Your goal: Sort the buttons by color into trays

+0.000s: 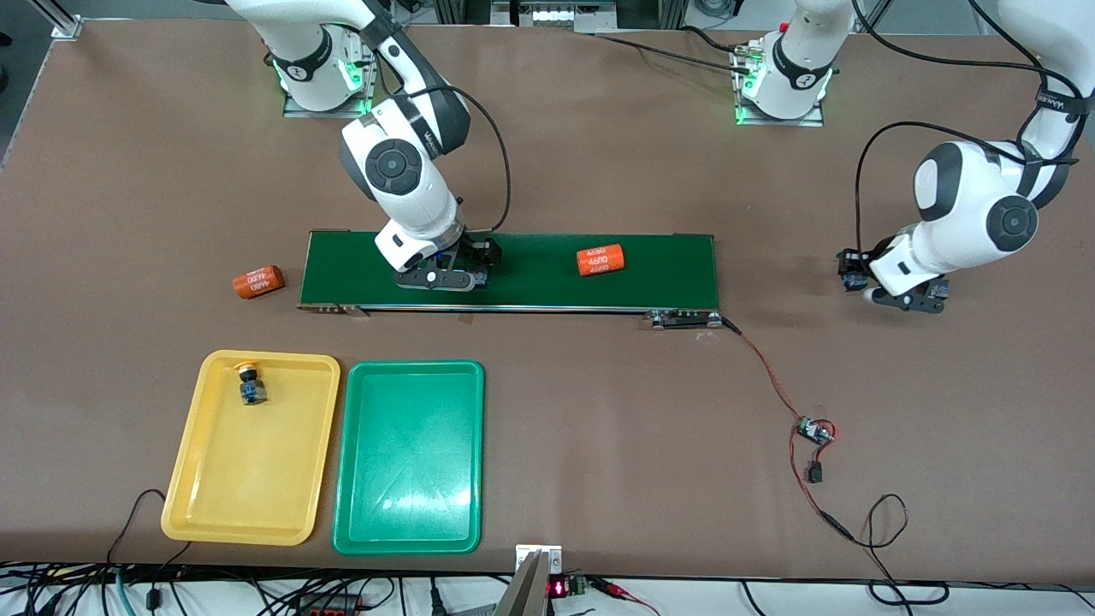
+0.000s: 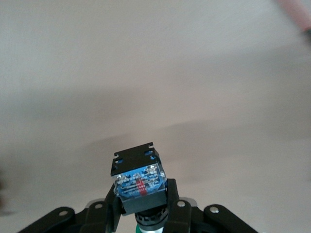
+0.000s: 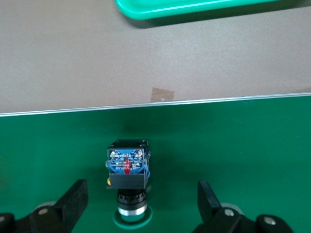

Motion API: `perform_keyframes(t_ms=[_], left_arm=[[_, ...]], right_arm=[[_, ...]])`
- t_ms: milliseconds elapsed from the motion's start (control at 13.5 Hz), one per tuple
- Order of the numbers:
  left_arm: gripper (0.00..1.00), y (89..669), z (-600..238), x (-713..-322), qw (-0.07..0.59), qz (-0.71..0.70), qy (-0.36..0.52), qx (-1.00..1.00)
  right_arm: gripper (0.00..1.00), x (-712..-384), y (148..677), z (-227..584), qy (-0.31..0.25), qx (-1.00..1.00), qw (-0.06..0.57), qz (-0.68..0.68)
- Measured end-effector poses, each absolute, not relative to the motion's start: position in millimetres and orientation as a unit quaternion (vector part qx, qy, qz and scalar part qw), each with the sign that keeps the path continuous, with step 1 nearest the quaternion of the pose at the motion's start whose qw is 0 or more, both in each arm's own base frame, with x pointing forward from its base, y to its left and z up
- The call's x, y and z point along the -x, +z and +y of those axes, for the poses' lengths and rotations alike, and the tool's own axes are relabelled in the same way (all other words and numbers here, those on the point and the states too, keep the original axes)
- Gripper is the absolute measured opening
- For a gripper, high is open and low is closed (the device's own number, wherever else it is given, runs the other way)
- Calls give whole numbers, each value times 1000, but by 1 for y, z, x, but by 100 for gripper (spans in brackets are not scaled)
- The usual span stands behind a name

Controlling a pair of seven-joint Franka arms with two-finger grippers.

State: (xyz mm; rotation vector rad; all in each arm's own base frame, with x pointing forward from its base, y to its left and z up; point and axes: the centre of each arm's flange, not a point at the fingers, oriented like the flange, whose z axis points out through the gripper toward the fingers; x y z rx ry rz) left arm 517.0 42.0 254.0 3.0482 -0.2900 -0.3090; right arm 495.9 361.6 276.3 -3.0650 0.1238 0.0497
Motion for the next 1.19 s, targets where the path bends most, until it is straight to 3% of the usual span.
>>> perform_keyframes(t_ms=[370,741,963,1185], left_arm=[[40,320,-76,-547,62,-143,-83,-984],[40,314,-185,-538,87,-167,-94,-978],[40,297,-225,-529,96,-175,-109,-974],[40,281,-236,-524,102,-179,-125,-970]], right_arm=[[96,-499,250,358,15,998,36,41],[41,-503,244,352,13,999,31,40],[41,-510,246,345,9,999,33,42],[41,-538,271,330,-11,998,40,39]])
